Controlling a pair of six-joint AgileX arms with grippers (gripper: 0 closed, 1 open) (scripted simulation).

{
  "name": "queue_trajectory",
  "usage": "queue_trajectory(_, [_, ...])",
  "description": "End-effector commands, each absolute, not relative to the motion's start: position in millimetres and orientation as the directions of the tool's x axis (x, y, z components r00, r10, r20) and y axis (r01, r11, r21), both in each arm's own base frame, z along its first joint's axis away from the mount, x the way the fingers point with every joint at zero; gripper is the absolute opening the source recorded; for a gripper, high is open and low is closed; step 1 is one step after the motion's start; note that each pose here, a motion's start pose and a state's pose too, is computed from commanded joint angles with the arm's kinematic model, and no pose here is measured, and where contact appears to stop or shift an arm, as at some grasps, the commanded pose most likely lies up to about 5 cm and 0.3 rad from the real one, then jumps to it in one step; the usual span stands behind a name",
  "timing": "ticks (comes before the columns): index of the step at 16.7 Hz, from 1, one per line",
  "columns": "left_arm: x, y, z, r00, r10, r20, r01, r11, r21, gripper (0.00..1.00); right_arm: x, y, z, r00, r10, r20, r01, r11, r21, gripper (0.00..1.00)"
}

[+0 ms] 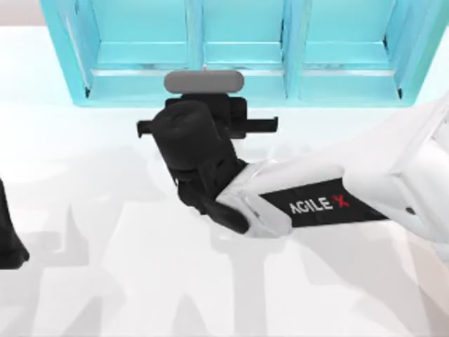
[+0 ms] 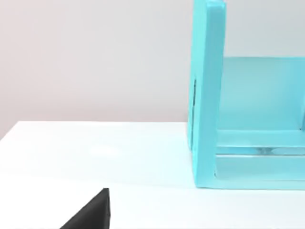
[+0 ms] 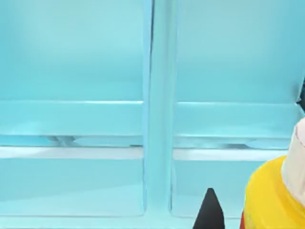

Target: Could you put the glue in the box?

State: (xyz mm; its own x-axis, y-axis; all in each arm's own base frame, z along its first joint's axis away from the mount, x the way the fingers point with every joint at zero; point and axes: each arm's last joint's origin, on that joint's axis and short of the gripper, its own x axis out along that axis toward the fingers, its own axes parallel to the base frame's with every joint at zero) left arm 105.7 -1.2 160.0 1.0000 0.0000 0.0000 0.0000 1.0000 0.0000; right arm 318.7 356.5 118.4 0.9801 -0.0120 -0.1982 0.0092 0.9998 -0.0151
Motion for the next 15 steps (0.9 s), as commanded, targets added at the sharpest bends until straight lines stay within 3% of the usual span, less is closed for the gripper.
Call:
queue_trajectory(4, [105.7,-1.2,160.0,1.0,0.0,0.0,0.0,1.0,0.0,1.0,331.4,347.8,141.1,0.982,0.004,-0.19,-0.011,0.999,-0.038,0.0])
queue_trajectory(9, [105.7,-1.2,160.0,1.0,0.0,0.0,0.0,1.0,0.0,1.0,381.9,282.7,230.0,0.982,0.06,-0.178,-0.099,0.97,-0.222,0.0])
queue_trajectory(12, [105.7,-1.2,160.0,1.0,0.0,0.0,0.0,1.0,0.0,1.0,409.3,208.9,277.8,0.971,0.088,-0.222,-0.178,0.888,-0.425,0.0])
queue_trajectory(15, [105.7,-1.2,160.0,1.0,0.0,0.0,0.0,1.0,0.0,1.0,422.8,120.0,301.1,0.932,0.11,-0.344,-0.311,0.728,-0.611,0.0])
